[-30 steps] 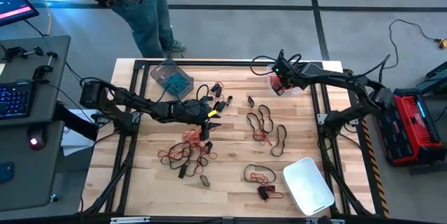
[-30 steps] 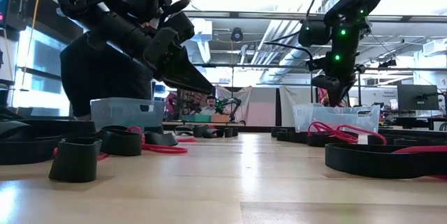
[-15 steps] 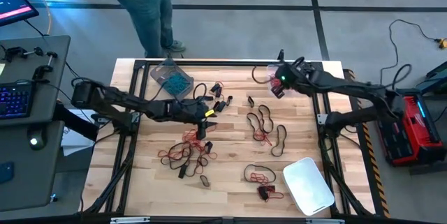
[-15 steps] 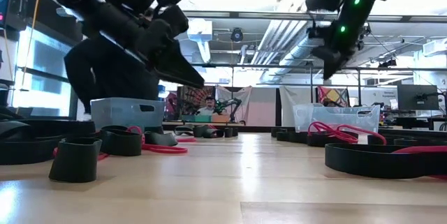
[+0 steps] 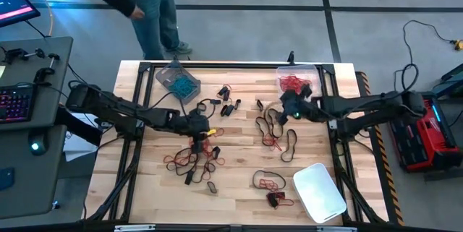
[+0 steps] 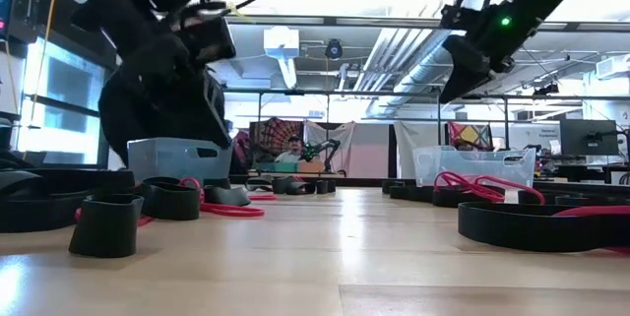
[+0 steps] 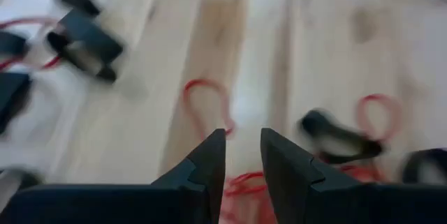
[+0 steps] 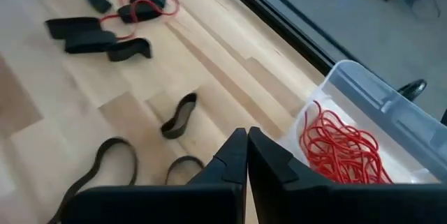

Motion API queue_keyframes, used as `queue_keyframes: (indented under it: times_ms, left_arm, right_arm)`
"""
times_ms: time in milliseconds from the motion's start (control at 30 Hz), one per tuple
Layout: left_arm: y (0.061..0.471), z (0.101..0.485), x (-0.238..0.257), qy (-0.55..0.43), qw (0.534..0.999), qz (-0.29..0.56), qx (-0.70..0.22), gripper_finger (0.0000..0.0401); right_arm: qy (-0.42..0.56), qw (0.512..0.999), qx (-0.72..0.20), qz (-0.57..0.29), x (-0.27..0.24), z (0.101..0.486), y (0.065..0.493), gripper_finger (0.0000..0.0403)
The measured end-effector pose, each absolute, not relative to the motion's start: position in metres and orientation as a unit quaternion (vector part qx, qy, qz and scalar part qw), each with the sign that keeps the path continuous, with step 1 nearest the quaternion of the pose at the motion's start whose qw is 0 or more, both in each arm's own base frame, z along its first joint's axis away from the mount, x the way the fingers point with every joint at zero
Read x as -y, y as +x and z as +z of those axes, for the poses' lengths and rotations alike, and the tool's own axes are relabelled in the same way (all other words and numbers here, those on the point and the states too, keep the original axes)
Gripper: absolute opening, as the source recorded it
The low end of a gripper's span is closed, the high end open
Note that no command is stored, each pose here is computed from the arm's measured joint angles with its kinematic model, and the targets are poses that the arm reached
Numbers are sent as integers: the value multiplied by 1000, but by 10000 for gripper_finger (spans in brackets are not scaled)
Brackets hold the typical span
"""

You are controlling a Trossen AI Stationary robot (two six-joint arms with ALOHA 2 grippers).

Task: Sort rubber bands into baskets
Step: Put the red rubber band into the transparent bin

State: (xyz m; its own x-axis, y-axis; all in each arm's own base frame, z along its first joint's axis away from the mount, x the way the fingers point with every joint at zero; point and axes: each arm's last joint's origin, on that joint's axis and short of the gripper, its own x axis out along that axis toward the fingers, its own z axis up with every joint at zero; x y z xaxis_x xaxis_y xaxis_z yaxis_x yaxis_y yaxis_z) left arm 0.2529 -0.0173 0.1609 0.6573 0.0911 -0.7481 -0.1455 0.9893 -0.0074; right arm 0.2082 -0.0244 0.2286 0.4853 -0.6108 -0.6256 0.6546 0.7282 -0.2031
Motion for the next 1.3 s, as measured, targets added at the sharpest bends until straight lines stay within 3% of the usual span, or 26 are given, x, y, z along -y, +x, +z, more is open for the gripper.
queue_keyframes:
  times_ms: [367,567,1067,1300]
  left_arm:
    - [255,152,11,-24,902,99,-421,141]
    - [266,150,11,-6,901,88,-424,152]
    - [290,126,9,45,847,73,-524,146]
    - [291,123,10,57,844,57,-530,88]
  right_arm:
    - [23,891,-300,-340,-16,231,211,0]
    - [15,896,-289,-337,-24,232,211,0]
    - [17,900,-271,-341,-25,235,213,0]
    - [19,902,-270,-337,-25,235,213,0]
